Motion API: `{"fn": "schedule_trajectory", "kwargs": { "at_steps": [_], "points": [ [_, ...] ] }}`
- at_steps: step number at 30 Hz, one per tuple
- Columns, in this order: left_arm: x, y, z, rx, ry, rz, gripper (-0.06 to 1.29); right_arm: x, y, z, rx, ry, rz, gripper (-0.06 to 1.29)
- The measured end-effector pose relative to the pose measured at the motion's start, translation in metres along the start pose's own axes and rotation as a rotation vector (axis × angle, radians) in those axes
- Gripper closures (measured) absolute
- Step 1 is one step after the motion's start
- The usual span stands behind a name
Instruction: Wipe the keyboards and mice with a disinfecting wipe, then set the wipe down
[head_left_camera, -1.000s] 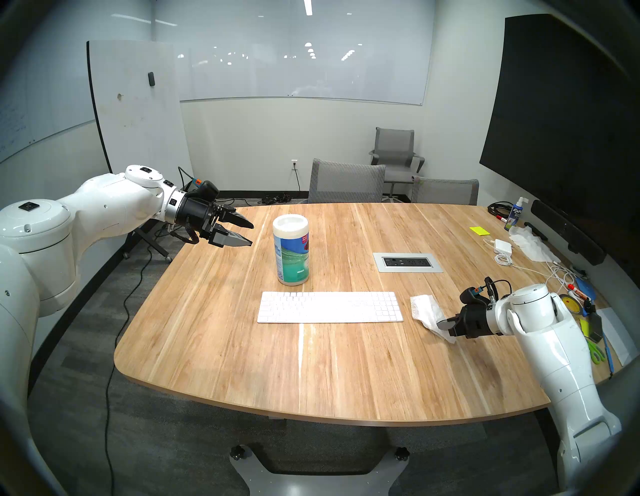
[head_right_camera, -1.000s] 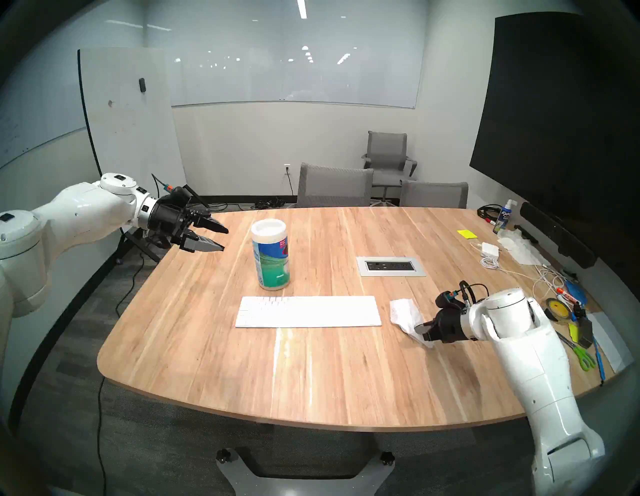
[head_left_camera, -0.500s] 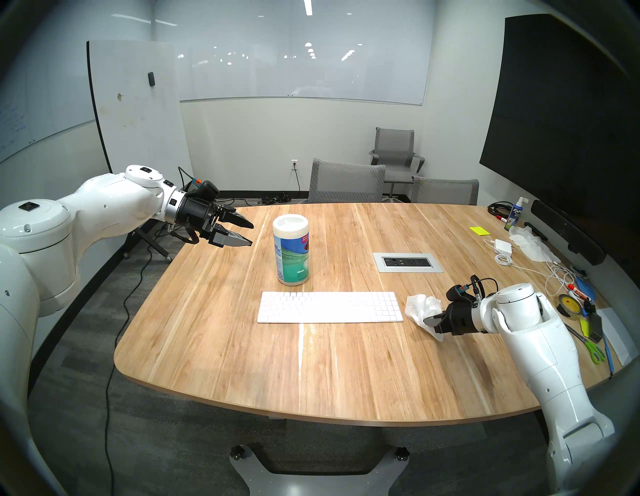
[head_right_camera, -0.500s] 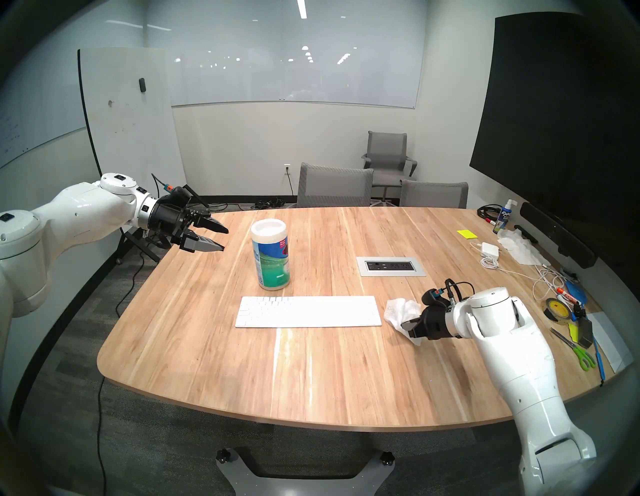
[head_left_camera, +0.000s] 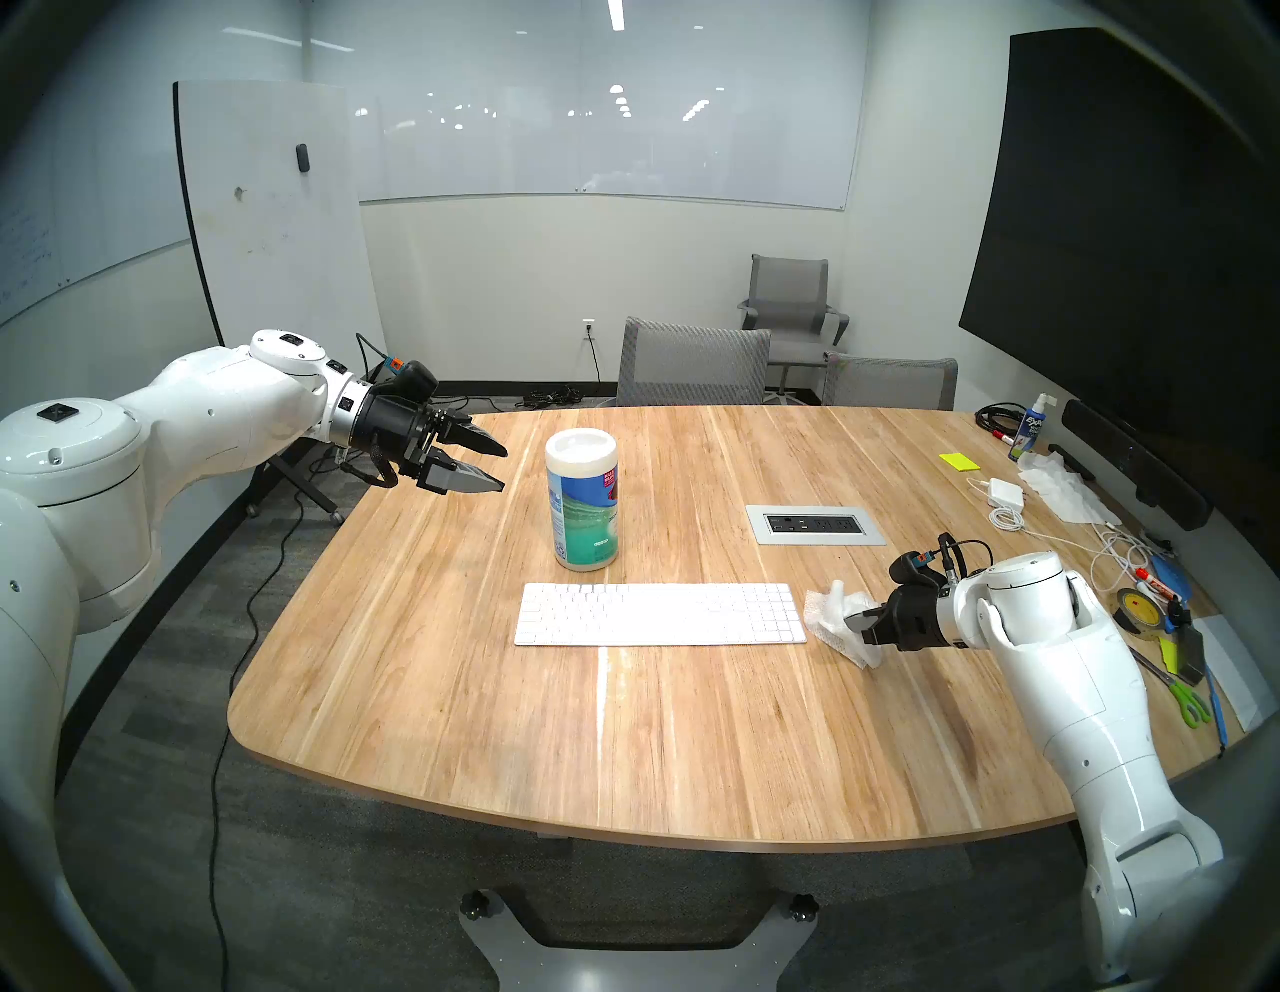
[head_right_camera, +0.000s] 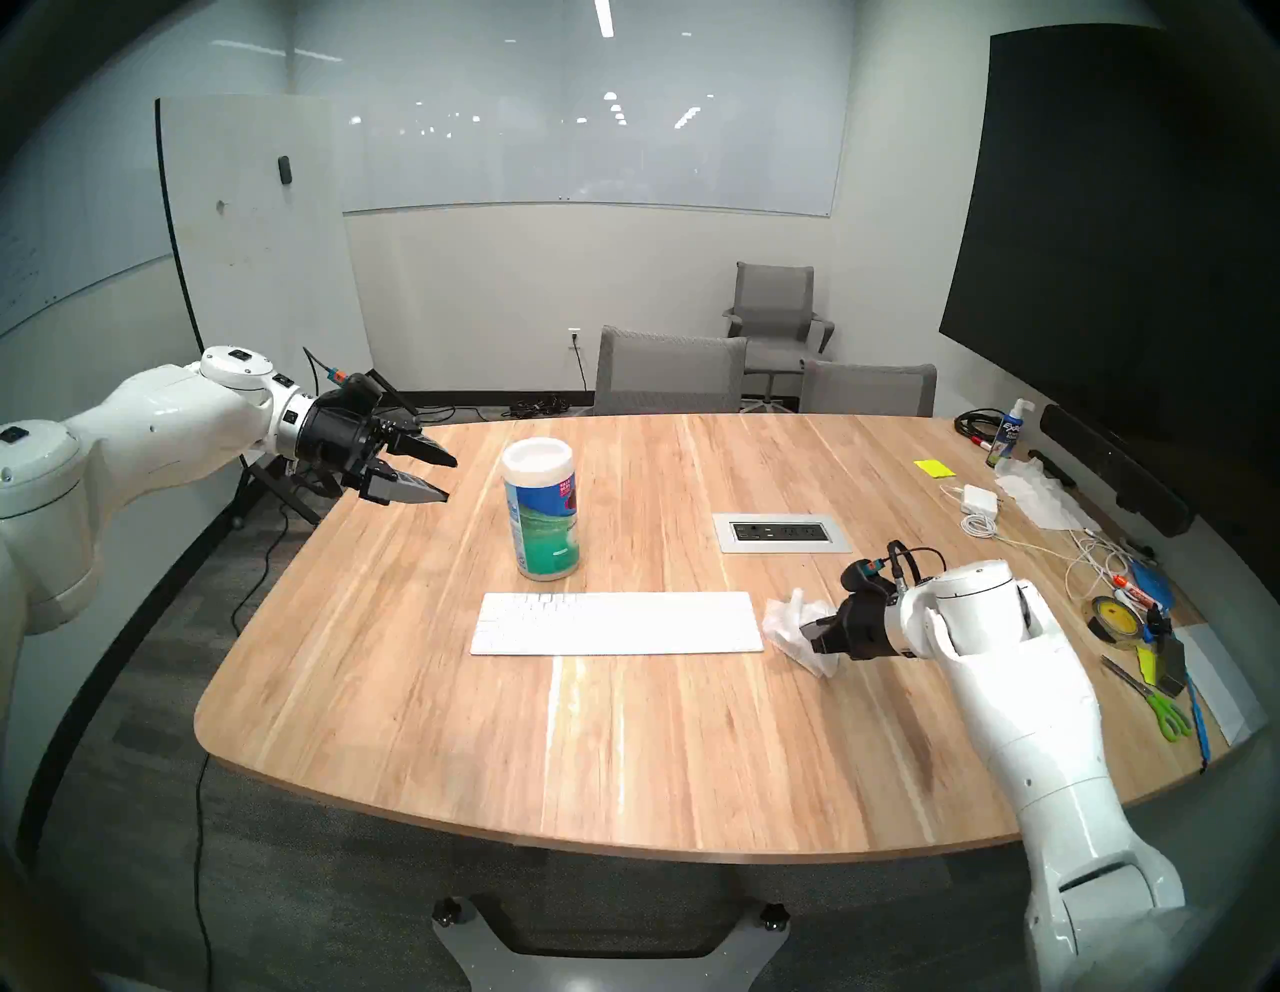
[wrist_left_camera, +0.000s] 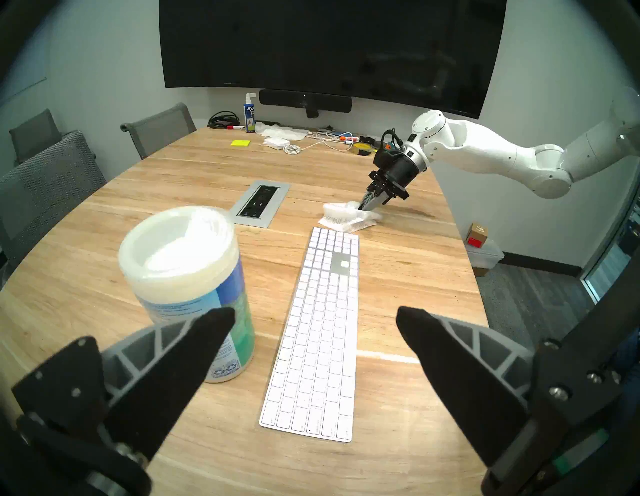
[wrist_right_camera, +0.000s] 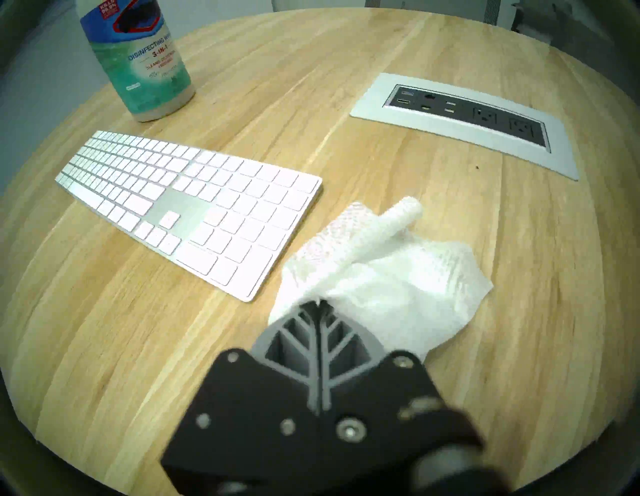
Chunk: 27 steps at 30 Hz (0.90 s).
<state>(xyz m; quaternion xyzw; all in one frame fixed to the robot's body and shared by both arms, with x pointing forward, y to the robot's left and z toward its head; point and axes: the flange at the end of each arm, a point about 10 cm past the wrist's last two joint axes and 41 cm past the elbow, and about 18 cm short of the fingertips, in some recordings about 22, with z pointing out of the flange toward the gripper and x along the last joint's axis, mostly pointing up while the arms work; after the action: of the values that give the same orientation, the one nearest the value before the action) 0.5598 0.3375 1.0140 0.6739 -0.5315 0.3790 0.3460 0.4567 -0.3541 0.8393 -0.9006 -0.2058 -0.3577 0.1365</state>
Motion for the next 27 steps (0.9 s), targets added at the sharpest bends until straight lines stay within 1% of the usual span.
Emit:
{"fn": "schedule_trajectory", "kwargs": {
  "at_steps": [8,15,23,27],
  "points": [
    [0.0,0.0,0.0,0.0,0.0,0.0,-0.04,0.001,0.011,0.005,-0.027,0.001,0.021,1.25],
    [0.0,0.0,0.0,0.0,0.0,0.0,-0.04,0.005,0.016,0.008,-0.043,0.005,0.019,1.25],
    [0.0,0.0,0.0,0.0,0.0,0.0,-0.04,0.009,0.014,0.013,-0.045,0.01,0.009,1.25],
    [0.0,0.0,0.0,0.0,0.0,0.0,-0.04,0.011,0.008,0.019,-0.038,0.01,0.001,1.25]
  ]
}}
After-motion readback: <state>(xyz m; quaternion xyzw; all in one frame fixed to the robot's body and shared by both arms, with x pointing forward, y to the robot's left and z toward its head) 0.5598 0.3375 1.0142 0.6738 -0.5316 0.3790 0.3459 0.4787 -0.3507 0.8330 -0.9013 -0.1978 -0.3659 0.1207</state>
